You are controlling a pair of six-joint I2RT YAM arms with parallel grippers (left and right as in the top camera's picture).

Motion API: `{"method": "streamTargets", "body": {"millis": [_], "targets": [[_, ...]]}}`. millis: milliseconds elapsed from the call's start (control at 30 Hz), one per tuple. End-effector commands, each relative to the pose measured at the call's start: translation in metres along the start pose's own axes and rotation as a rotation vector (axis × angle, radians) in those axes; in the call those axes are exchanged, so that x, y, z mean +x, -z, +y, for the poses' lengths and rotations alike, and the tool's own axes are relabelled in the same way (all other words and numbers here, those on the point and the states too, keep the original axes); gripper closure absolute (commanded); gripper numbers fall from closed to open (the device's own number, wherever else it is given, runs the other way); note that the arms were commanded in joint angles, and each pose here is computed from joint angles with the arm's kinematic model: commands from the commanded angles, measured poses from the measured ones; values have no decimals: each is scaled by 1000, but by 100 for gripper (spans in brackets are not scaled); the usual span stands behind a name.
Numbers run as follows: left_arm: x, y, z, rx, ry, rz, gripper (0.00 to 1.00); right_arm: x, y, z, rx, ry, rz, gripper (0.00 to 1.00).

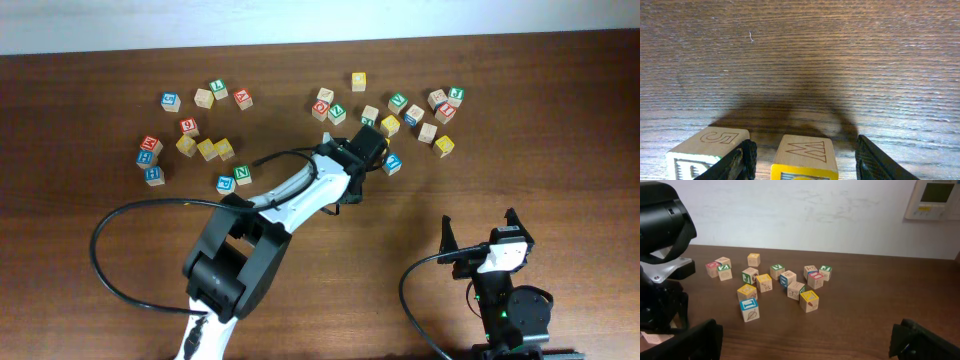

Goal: Spell out RSS

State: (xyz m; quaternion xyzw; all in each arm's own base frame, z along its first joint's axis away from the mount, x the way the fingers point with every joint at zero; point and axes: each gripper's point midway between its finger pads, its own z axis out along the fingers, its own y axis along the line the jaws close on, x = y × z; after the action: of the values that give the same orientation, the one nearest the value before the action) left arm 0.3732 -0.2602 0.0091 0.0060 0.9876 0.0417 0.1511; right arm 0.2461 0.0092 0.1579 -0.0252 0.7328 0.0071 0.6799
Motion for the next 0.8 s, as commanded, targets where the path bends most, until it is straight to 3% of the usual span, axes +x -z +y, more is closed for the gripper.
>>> {"method": "streamTargets", "body": {"millis": [0, 333, 500, 533, 567, 600, 767], "targets": [[-20, 35, -4, 63, 22, -64, 45, 4, 0, 1, -4, -3, 11, 2], [-40, 83, -3, 133, 53, -154, 49, 4, 0, 1, -4, -4, 11, 2], [-67, 121, 7, 196, 109, -250, 44, 4, 0, 1, -4, -4, 11, 2], [-74, 129, 10, 211, 126, -277, 41, 4, 0, 1, -4, -3, 10, 2], [-79, 134, 12, 221, 137, -295, 18, 4, 0, 1, -4, -4, 11, 2], [-83, 137, 14, 227, 147, -307, 4, 4, 0, 1, -4, -4, 11, 2], [-100, 133, 42, 188, 208, -330, 1, 4, 0, 1, -4, -4, 11, 2]]}}
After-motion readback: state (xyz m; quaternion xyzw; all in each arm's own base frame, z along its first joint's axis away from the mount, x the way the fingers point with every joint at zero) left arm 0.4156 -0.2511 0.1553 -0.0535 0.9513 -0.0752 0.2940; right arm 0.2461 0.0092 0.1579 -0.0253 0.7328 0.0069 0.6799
